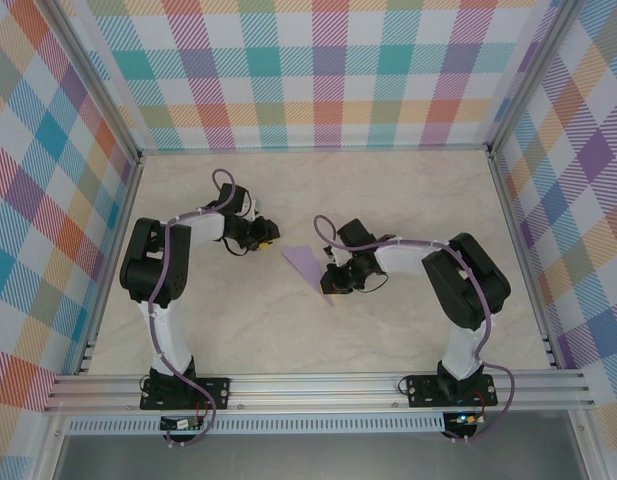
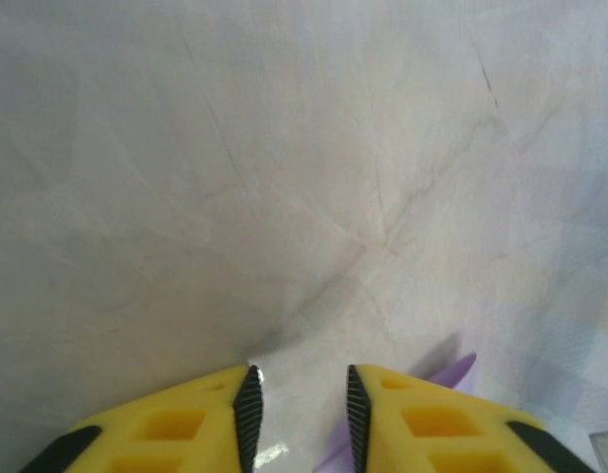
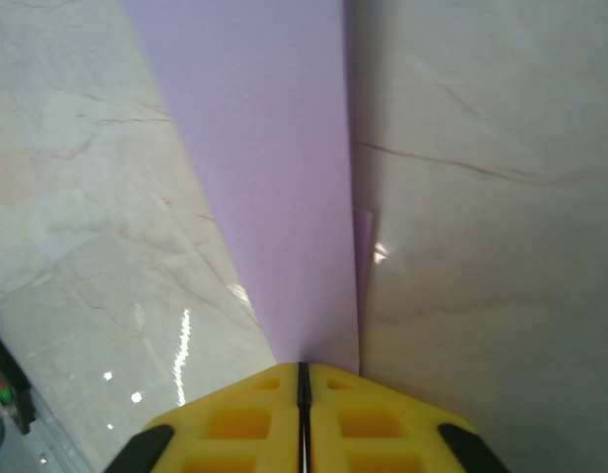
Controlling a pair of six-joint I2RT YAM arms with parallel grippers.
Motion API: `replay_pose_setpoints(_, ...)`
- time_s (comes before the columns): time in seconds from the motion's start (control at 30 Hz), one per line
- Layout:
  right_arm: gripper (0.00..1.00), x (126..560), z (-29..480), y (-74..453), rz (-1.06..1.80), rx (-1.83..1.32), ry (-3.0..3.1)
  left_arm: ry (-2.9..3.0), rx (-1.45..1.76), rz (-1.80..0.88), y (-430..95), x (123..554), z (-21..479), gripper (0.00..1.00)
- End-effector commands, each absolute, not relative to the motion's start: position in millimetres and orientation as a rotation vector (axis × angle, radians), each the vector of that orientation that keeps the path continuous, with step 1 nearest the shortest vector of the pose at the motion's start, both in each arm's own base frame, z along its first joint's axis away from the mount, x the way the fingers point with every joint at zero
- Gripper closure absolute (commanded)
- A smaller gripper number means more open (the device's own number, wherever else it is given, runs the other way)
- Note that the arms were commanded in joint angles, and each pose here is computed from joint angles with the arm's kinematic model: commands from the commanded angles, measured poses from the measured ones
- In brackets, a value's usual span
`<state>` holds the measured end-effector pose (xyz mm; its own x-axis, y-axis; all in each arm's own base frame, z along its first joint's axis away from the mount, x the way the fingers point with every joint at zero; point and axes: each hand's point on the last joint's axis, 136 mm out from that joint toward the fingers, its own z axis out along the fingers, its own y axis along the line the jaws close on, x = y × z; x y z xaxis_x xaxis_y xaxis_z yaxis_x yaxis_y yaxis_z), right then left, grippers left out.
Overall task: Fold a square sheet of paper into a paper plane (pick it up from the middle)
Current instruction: Fold the wing for the fifth time at the center of the table, then turn over a paper plane at the center of the table.
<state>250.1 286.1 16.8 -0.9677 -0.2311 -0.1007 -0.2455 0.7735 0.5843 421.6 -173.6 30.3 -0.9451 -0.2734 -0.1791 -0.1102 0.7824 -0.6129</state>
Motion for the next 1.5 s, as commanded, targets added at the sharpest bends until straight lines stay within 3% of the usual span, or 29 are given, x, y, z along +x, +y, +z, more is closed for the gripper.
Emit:
replay_pose_setpoints(0.0, 0.82, 259, 44, 273, 0.875, -0.27, 2.903, 2.629, -0.454, -0.711, -129, 442, 65, 0.59)
replay_pose_setpoints(0.07, 0.72, 274, 79, 276, 0.916, -0.212, 2.793, 2.664, -0.513, -0.661, -129, 429, 77, 0.54)
replay_pose_setpoints(0.17, 0.5, 291, 111, 262, 0.858, -0.082, 2.677, 2.714, -0.5, -0.56, -134, 410, 96, 0.46)
replay_pose_setpoints(0.37, 0.12, 302, 119, 201, 0.622, 0.177, 2.598, 2.786, -0.486, -0.386, -155, 373, 109, 0.31)
replay_pose_setpoints(0.47, 0.0, 297, 112, 176, 0.54, 0.268, 2.606, 2.802, -0.417, -0.28, -179, 357, 112, 0.23)
replay_pose_setpoints(0.63, 0.0, 287, 94, 152, 0.473, 0.373, 2.635, 2.812, -0.363, -0.173, -221, 338, 103, 0.15)
replay_pose_setpoints(0.8, 0.0, 280, 84, 140, 0.439, 0.429, 2.65, 2.852, -0.344, -0.14, -255, 329, 84, 0.17)
replay_pose_setpoints(1.0, 0.0, 279, 79, 137, 0.426, 0.446, 2.662, 2.944, -0.334, -0.174, -285, 323, 63, 0.34)
replay_pose_setpoints(1.47, 0.0, 285, 74, 141, 0.427, 0.452, 2.692, 2.935, -0.421, -0.165, -267, 297, 70, 0.75)
